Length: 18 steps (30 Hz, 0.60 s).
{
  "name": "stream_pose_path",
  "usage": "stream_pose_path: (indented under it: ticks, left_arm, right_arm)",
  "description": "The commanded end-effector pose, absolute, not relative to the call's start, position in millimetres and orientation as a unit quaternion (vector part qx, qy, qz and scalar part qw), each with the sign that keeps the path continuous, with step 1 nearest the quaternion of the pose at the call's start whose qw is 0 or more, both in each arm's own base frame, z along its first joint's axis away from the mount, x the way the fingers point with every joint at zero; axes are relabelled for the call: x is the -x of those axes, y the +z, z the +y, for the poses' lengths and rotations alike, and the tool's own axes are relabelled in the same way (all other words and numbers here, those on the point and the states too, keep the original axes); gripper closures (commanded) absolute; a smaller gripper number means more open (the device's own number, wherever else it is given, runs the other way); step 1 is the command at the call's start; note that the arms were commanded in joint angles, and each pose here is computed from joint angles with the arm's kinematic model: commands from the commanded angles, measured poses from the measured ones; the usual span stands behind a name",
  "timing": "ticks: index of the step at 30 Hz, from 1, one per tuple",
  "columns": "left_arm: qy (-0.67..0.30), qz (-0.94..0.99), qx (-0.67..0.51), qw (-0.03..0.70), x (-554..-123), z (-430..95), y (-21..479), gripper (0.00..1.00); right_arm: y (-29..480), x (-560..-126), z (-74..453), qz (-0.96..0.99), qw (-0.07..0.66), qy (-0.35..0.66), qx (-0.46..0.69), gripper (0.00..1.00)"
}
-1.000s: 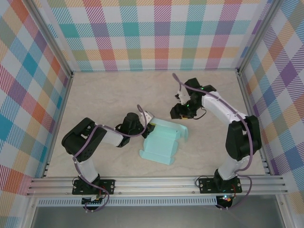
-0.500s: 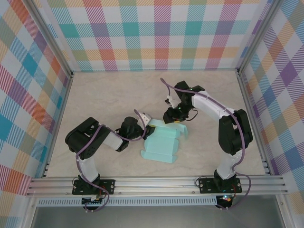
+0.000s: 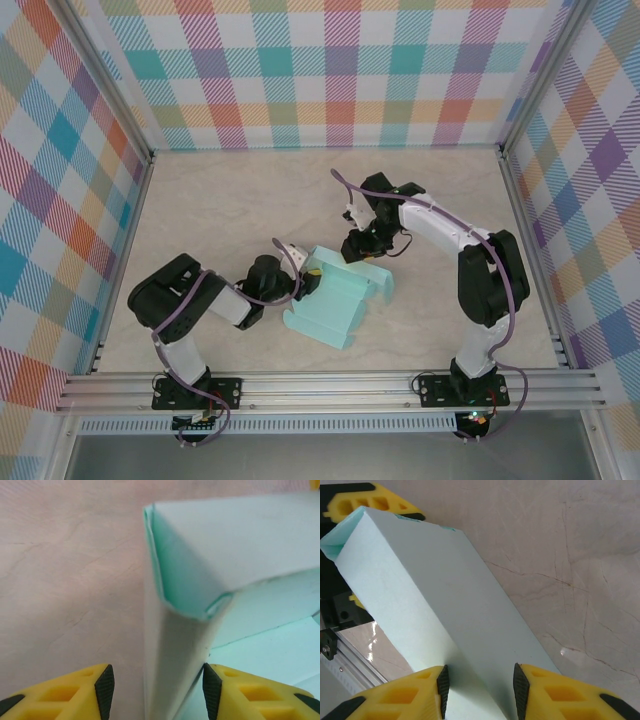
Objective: Fold the paper box
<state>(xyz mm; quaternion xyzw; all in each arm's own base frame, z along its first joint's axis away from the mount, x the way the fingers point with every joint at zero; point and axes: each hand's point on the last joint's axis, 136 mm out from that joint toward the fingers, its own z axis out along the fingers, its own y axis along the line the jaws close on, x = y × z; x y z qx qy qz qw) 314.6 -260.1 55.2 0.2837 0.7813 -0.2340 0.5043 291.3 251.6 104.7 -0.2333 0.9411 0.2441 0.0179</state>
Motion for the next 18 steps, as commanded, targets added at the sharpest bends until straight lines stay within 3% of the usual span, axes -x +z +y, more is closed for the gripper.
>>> stream_pose_path:
  ticks: [1,7,11,18]
  left_arm:
    - [-0.231,0.761,-0.26,0.548,-321,-256,88,0.48]
    - [-0.229,0.747,-0.267,0.565,-324,-258,99,0.46]
    - [-0.24,0.744,-0.284,0.556,-324,-267,96,0.62]
    - [-0.227,0.746,-0.298,0.551,-329,-272,80,0.67]
  right_arm:
    - [84,-289,241,0.948,0.006,0.203,0.244,0.59]
    - [83,-289,242,0.948,0.009,0.203,0.245,0.6]
    - [82,-289,242,0.949,0.009,0.201,0.244,0.6]
    - [79,-288,244,0.951,0.006,0.202,0.236,0.62]
